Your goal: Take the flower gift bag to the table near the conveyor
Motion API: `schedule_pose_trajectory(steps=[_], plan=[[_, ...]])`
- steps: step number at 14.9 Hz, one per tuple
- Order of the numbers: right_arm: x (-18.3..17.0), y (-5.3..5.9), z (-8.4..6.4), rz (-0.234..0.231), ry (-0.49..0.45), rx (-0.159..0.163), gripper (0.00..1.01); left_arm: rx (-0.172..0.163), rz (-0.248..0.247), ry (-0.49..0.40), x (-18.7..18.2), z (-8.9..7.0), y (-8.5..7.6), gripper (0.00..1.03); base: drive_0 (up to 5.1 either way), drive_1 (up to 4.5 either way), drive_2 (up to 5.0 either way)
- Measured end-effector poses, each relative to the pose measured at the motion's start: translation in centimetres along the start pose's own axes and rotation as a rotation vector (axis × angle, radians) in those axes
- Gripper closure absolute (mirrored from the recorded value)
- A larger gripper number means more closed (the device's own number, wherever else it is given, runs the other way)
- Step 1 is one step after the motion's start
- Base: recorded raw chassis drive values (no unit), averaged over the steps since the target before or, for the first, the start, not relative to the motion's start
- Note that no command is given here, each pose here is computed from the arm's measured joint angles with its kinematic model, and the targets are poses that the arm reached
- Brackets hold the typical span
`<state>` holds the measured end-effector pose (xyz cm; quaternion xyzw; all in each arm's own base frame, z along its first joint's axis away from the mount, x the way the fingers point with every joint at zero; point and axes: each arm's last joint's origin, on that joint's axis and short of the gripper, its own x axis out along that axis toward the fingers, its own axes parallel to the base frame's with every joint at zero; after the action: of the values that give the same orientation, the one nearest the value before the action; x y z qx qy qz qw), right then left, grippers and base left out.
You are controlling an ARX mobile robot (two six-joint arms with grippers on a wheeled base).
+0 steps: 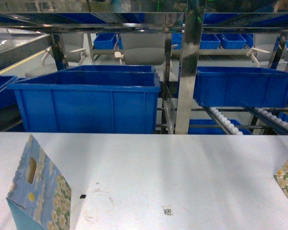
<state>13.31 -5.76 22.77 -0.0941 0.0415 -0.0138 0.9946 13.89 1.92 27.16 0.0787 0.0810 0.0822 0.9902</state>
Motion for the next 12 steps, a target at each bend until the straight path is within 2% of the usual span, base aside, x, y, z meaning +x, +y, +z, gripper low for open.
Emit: schedule_pose_trajectory(steps=[1,2,3,4,5,6,8,9,11,12], plan=[[0.0,0.1,0.1,0.004,-0.044,0.004,0.07,-0.053,-0.069,-0.123,0.0,-0.3,-0.1,0.15,0.0,0.0,0.0],[-0.2,0.7,-0.1,0.003,-0.083,0.048,0.18,-0.093,-0.13,-0.167,-0.2,-1.5,-0.5,0.26,0.0,0.0,0.0],[-0.5,1.9,-1.0,0.033,-0.084,0.111,0.31,-0.119,-0.16,-0.17,-0.5,-2.8,-1.0,0.38,0.0,0.0,0.0],[-0.7,2.6,-1.6,0.037,-0.077,0.143,0.44,-0.133,-0.166,-0.167,-0.6,-3.8,-1.4,0.51,0.0,0.0,0.0],[-0.9,3.2,-2.0,0.031,-0.078,0.158,0.57,-0.145,-0.15,-0.16,-0.8,-4.6,-2.1,0.64,0.0,0.0,0.0],[-1.1,3.8,-2.4,0.033,-0.076,0.167,0.7,-0.148,-0.185,-0.162,-1.0,-5.3,-2.7,0.76,0.0,0.0,0.0],[-1.4,4.5,-2.8,0.032,-0.085,0.17,0.94,-0.154,-0.158,-0.161,-1.2,-6.4,-2.6,1.0,0.0,0.0,0.0],[-1.5,4.9,-3.2,0.032,-0.08,0.173,0.99,-0.157,-0.162,-0.164,-1.3,-6.9,-2.7,1.01,0.0,0.0,0.0],[-1.8,5.4,-3.7,0.032,-0.08,0.174,0.99,-0.157,-0.164,-0.162,-1.5,-7.8,-2.8,1.01,0.0,0.0,0.0],[-1.9,6.1,-3.8,0.014,-0.08,0.175,0.99,-0.157,-0.164,-0.163,-1.6,-8.1,-2.9,1.01,0.0,0.0,0.0]])
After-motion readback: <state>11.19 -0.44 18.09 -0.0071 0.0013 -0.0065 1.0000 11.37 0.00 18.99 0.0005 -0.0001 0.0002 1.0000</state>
